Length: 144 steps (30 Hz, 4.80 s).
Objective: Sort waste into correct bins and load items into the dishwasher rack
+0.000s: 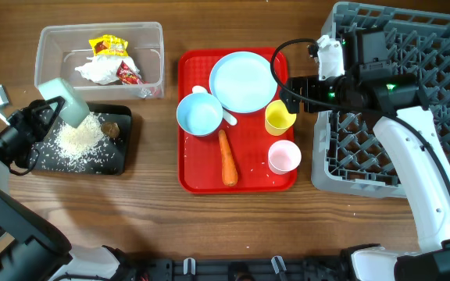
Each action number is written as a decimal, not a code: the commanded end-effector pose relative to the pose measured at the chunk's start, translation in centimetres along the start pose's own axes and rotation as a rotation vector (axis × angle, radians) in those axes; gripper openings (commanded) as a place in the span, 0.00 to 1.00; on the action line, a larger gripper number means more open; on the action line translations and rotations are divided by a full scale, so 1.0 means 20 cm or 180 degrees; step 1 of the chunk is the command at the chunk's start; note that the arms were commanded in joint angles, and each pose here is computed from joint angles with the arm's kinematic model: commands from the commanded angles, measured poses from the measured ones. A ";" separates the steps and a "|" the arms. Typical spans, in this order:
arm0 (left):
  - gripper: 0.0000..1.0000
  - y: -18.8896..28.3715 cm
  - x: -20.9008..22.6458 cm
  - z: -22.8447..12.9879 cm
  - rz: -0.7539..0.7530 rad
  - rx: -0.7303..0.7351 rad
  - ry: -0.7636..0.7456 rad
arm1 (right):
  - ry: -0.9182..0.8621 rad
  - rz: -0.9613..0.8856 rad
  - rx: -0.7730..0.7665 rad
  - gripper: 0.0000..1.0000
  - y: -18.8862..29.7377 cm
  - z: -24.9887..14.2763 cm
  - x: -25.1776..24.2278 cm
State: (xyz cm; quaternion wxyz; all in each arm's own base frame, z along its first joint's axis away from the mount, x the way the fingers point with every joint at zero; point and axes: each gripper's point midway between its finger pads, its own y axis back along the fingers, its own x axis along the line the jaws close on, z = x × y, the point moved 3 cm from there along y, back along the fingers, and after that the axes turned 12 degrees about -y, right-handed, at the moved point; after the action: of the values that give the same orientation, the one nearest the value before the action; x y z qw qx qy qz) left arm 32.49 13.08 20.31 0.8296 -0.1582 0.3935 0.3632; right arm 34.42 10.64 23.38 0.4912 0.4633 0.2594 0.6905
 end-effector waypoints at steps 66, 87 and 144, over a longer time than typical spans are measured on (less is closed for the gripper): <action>0.65 -0.87 -0.50 -1.45 0.2357 0.3831 -0.2413 | -0.0021 -0.0019 -0.0092 1.00 -0.01 0.04 0.00; 0.62 -0.34 0.17 -0.75 0.3850 0.2390 -0.0846 | -0.0008 -0.0023 -0.0090 1.00 -0.01 0.04 0.00; 0.86 -1.09 -0.67 -1.71 0.2278 0.3683 -0.0769 | -0.1068 -0.0887 -0.0526 1.00 0.04 0.11 -0.24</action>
State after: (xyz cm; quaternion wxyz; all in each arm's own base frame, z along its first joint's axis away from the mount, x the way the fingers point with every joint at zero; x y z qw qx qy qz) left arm 24.26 -26.82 9.64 0.6671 0.4868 0.4368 0.3567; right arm 35.75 7.41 23.12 0.6099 0.4789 0.2136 0.5942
